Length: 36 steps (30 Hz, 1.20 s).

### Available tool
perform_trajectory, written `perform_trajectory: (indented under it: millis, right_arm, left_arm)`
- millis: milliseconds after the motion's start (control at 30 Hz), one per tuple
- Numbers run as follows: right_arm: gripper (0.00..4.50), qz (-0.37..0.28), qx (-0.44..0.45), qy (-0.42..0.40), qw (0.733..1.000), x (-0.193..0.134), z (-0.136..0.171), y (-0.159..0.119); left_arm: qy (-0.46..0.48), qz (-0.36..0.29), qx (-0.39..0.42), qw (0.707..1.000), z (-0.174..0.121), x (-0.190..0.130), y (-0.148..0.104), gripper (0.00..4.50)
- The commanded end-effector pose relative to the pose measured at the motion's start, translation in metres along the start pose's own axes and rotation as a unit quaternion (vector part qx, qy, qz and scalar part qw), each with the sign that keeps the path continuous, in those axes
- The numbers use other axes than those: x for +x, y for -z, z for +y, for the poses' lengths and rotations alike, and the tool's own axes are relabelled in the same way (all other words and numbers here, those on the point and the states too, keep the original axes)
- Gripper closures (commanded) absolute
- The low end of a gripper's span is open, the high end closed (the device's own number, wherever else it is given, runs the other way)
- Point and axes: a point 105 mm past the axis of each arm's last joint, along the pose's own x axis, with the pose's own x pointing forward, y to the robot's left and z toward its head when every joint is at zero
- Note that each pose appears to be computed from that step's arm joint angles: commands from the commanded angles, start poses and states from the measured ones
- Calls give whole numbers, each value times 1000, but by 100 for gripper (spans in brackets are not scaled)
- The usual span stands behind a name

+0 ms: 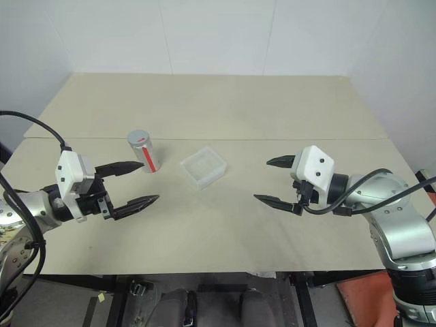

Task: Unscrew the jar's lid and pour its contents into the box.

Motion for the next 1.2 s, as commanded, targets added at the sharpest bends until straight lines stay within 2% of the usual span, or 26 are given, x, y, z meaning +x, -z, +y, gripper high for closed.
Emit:
perform_trajectory:
  millis: [33, 300, 367, 500, 633, 733, 800, 1067, 1200]
  right_arm:
    - [0, -9, -24, 8, 1000, -4, -1, -11]
    - [0, -8, -25, 12, 1000, -4, -3, -10]
    - [0, -11, -26, 10, 1000, -3, -3, -10]
    - [0, -11, -24, 6, 1000, 1, -4, -7]
    - [0, -20, -26, -4, 999, 5, -4, -9]
    - [0, -20, -27, -10, 999, 7, -4, -8]
    - [0, -20, -28, -14, 999, 8, -4, -8]
    - [0, -20, -34, -18, 999, 6, -4, -10]
    - [0, -20, -35, -16, 999, 5, -4, -12]
  left_arm:
    - [1, -10, 19, 1000, 1, -1, -10, 2]
    - [-6, -10, 18, 1000, 3, -2, -8, 2]
    - [-30, -5, -6, 1000, 7, -2, 2, 2]
    - [-73, 19, -4, 997, 8, 4, 20, 2]
    - [-151, -18, -22, 988, 5, 14, 21, 2]
    - [-285, -24, -33, 958, 15, 23, 33, 2]
    - [-384, -18, -38, 923, 24, 30, 44, 2]
    - [-517, -12, -51, 854, 27, 49, 57, 2]
    - [-578, 2, -61, 813, 42, 50, 64, 2]
